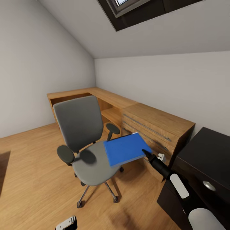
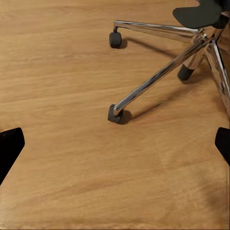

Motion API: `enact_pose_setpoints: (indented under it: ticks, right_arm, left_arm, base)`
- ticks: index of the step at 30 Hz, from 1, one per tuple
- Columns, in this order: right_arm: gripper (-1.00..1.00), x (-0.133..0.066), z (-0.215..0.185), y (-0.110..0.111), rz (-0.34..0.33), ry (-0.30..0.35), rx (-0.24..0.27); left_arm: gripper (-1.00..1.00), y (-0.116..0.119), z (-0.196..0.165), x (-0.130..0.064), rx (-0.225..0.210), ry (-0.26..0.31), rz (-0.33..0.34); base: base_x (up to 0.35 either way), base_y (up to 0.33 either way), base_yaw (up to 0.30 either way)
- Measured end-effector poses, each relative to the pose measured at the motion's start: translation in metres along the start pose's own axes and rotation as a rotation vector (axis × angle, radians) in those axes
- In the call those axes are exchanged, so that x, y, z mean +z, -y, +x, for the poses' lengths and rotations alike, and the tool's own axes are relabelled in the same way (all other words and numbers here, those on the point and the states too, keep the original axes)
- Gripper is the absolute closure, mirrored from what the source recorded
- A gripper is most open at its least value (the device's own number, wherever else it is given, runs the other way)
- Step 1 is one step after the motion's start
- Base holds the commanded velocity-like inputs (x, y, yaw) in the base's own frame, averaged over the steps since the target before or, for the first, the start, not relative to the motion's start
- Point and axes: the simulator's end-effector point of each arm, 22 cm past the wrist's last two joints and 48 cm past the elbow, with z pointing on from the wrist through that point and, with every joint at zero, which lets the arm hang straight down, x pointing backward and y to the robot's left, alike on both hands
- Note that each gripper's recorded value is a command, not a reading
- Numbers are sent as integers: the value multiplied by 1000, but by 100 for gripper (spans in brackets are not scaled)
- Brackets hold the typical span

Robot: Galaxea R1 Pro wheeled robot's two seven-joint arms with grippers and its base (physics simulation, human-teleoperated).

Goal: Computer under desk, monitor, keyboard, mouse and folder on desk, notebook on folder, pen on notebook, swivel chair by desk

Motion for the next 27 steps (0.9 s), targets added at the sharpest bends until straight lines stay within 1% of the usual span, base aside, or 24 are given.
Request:
enact_pose_setpoints:
  ticks: [2, 4, 7, 8, 9, 10, 12, 15, 17, 21, 27]
  right_arm:
    - [100, 1, 0, -5, -3, -5, -4]
    - [100, 1, -2, -10, -6, -5, -6]
    - [100, 3, -1, -18, -12, -16, -15]
    - [100, 4, 3, -22, -15, -29, -22]
    - [100, 7, 12, -28, -23, -56, -35]
    - [100, 8, 13, -31, -26, -57, -44]
    - [100, 9, 10, -36, -29, -47, -57]
    - [100, 11, -1, -43, -31, 3, -107]
    - [100, 12, -3, -48, -32, 11, -129]
    - [100, 13, -6, -54, -26, 16, -148]
    - [100, 13, -14, -65, -19, 20, -155]
  left_arm:
    - [-100, 4, 6, -2, 4, -43, 10]
    - [-100, 7, 6, -5, 6, -59, 20]
    - [-100, 11, 3, -8, 7, -68, 34]
    - [-100, 12, 1, -9, 7, -69, 36]
    - [-100, 12, 0, -10, 7, -72, 39]
    - [-100, 13, -2, -11, 7, -71, 39]
    - [-100, 13, -6, -13, 7, -70, 40]
    - [-100, 14, -13, -16, 6, -67, 41]
    - [-100, 14, -16, -18, 5, -66, 40]
    - [-100, 14, -23, -21, 4, -65, 37]
    - [-100, 14, -34, -27, 2, -62, 36]
  base:
    - [0, 0, -90]
    - [0, 0, -154]
    - [0, 0, -186]
    - [0, 0, -204]
    - [0, 0, -207]
    - [0, 0, -207]
    - [0, 0, -208]
    - [0, 0, -198]
    - [0, 0, -110]
    - [0, 0, -42]
    - [0, 0, -117]
